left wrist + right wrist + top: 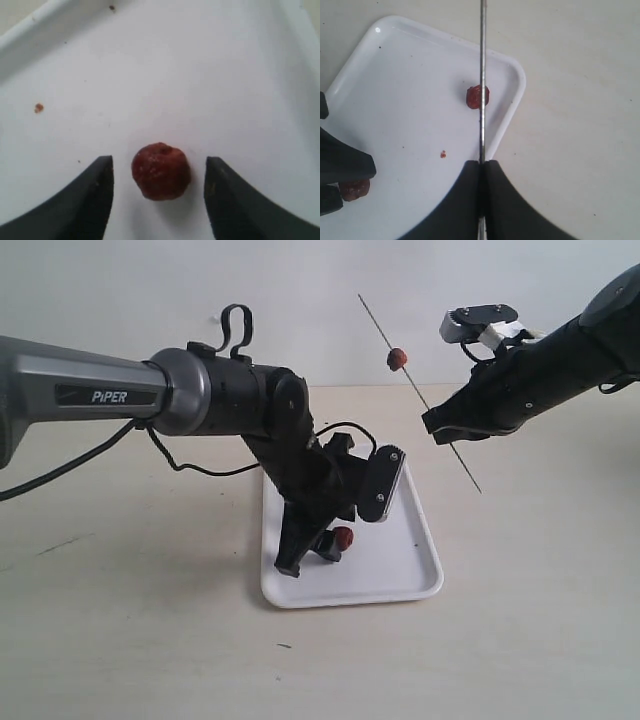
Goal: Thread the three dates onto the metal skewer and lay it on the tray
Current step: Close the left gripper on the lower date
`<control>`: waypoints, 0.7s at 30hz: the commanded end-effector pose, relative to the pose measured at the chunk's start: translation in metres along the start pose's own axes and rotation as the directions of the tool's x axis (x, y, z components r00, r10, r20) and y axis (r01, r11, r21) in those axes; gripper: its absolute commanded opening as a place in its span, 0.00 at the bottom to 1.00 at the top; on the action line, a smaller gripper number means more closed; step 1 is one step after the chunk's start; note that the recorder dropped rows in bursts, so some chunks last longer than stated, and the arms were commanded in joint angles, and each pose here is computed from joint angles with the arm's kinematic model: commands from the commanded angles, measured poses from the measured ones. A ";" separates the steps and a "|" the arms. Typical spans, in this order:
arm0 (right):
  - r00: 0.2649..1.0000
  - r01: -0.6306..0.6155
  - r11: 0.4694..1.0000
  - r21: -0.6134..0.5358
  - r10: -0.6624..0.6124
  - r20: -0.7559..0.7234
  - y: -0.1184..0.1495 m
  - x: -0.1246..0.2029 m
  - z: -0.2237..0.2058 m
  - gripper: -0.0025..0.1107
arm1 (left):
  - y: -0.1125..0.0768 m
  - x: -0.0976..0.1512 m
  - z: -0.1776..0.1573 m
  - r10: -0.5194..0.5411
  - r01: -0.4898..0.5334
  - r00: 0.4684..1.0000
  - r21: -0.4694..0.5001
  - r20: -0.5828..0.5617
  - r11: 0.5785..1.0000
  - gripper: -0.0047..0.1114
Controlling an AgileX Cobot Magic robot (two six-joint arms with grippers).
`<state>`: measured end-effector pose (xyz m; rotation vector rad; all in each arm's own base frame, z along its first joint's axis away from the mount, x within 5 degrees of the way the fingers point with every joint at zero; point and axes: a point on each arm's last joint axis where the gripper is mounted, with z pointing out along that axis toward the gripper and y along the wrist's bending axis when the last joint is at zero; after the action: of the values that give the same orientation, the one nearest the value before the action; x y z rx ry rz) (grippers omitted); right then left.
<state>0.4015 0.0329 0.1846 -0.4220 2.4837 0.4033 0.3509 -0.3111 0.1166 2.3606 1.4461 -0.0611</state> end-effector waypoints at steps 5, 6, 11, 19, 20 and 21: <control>1.000 -0.013 1.000 -0.003 0.013 0.017 0.000 -0.002 -0.004 0.02 | -0.004 0.000 0.008 -0.002 0.002 1.000 0.018 -0.002 1.000 0.37; 1.000 -0.013 1.000 -0.003 0.013 0.017 0.000 -0.002 -0.004 0.02 | -0.004 0.000 0.008 -0.002 0.002 1.000 0.018 -0.002 1.000 0.37; 1.000 -0.013 1.000 -0.003 0.013 0.017 0.000 -0.002 -0.004 0.02 | -0.004 0.000 0.008 -0.002 0.002 1.000 0.020 -0.002 1.000 0.37; 1.000 -0.017 1.000 -0.005 0.017 0.020 0.000 -0.003 -0.004 0.02 | -0.004 0.000 0.008 -0.002 0.002 1.000 0.024 -0.002 1.000 0.37; 1.000 -0.017 1.000 -0.005 0.017 0.020 0.000 -0.003 -0.004 0.02 | -0.004 0.000 0.008 -0.002 0.002 1.000 0.024 -0.002 1.000 0.37; 1.000 -0.017 1.000 -0.005 0.017 0.020 0.000 -0.003 -0.004 0.02 | -0.004 0.000 0.008 -0.002 0.002 1.000 0.024 -0.002 1.000 0.37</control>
<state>0.4018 0.0335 0.1851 -0.4042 2.4804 0.4173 0.3513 -0.3116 0.1142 2.3584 1.4502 -0.0647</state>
